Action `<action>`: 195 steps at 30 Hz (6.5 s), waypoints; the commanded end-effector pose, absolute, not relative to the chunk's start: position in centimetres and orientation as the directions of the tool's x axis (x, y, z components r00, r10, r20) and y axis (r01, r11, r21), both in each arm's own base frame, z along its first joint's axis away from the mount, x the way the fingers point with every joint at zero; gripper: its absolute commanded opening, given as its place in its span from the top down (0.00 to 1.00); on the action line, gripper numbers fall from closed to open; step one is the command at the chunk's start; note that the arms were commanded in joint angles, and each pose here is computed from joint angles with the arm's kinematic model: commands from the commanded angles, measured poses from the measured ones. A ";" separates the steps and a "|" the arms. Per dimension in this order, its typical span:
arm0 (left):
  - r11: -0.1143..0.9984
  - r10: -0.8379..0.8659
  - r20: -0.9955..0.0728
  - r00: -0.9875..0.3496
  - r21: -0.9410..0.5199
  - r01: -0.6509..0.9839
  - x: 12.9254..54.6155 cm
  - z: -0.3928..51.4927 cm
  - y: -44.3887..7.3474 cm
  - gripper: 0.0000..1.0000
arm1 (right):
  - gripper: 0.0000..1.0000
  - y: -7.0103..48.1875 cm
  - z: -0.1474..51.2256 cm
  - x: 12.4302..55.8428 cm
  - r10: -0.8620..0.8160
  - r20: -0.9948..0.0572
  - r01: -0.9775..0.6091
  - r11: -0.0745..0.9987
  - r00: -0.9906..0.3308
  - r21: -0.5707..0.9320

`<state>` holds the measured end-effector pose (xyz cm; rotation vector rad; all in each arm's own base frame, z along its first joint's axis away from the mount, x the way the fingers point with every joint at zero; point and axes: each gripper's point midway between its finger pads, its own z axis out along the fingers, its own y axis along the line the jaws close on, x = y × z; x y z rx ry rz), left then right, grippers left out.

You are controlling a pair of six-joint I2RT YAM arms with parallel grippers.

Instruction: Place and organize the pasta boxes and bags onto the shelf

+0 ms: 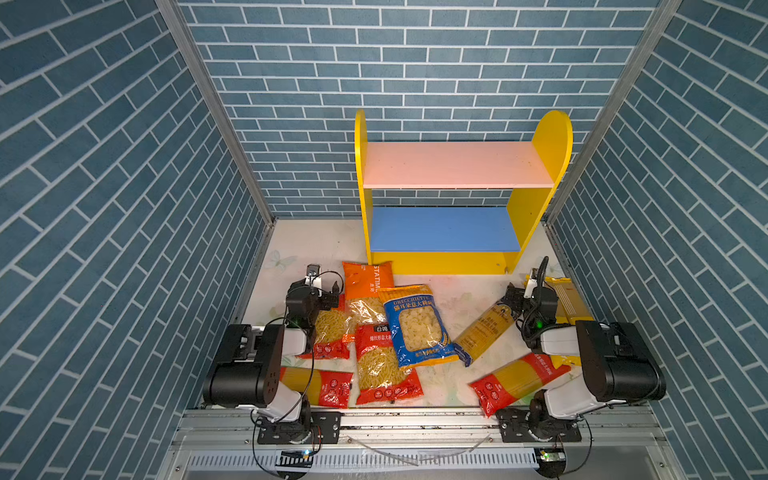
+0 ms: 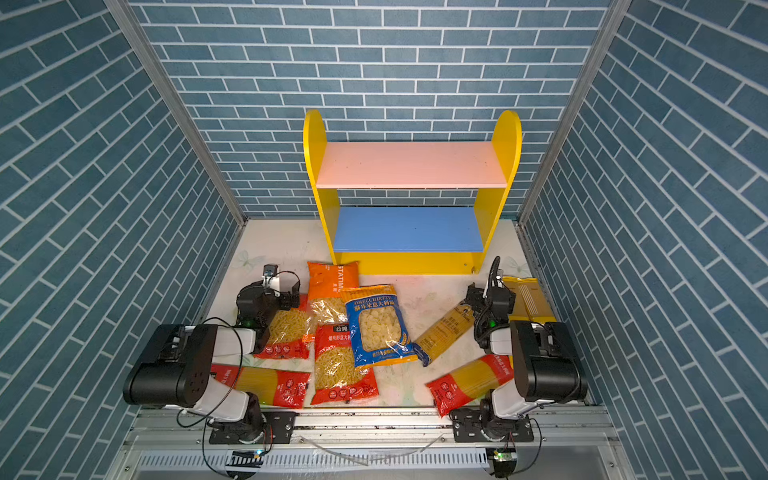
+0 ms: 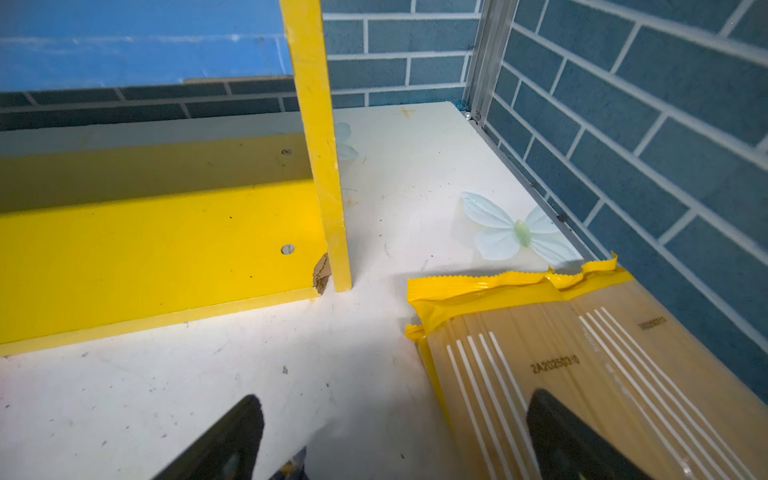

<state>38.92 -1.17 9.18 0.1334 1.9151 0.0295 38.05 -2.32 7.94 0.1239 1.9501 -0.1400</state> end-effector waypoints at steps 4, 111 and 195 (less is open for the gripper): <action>0.992 0.113 -0.946 -0.304 0.092 0.081 39.0 9.6 -1.2 0.00 | 0.01 -2.7 9.1 39.0 -0.021 -0.940 0.157 0.984 -0.340 -0.079; 0.962 -0.095 -0.611 -0.786 -0.260 0.087 27.2 11.2 -23.5 0.06 | 0.20 18.1 9.9 27.1 0.208 -0.304 0.043 0.880 -0.930 0.473; 0.823 0.121 -0.606 -0.786 -0.381 0.421 28.5 16.1 -37.4 0.23 | 1.00 11.2 12.8 26.3 0.540 -0.319 0.144 0.649 -0.779 0.747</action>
